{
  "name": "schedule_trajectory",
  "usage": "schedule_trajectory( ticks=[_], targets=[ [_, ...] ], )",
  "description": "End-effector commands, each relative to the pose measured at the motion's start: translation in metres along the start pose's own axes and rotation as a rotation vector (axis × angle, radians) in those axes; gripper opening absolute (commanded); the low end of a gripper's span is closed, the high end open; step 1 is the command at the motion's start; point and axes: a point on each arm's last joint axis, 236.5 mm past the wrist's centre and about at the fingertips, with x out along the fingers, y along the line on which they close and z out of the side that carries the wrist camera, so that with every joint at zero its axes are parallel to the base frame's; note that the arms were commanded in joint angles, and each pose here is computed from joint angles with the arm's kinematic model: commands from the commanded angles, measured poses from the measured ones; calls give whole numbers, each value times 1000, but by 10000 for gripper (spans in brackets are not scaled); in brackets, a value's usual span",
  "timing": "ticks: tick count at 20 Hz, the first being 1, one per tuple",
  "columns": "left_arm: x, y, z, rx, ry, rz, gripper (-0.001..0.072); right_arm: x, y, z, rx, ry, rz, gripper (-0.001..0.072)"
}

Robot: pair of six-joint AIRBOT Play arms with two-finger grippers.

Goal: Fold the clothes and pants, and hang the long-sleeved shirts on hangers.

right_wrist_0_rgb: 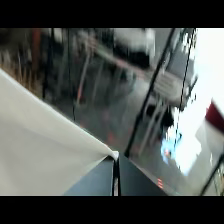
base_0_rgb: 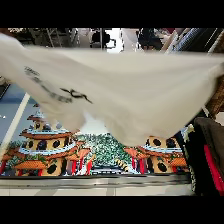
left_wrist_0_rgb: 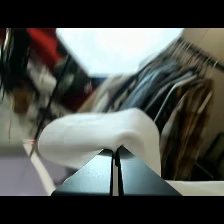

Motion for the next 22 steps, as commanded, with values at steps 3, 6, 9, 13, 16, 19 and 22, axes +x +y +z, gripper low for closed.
schedule_trajectory(
  ticks=[3,6,9,13,16,19,22],
  targets=[
    [-15,-99,75,285,-224,-52,4,-39,-18,111,82,-388,-34,15],
    [-16,-13,66,306,-135,206,4,15,-32,77,-20,-259,-116,15],
    [8,86,16,154,18,273,4,109,-54,-8,-35,-5,-171,15],
    [93,251,-149,-8,365,371,4,228,-97,-207,145,386,-193,15],
    [130,354,-284,-190,486,432,5,289,-106,-362,207,575,-195,14],
    [123,418,-354,-349,513,518,6,329,-98,-460,239,598,-204,24],
    [105,430,-355,-379,537,533,482,329,-91,-510,333,671,-201,400]
  ],
)
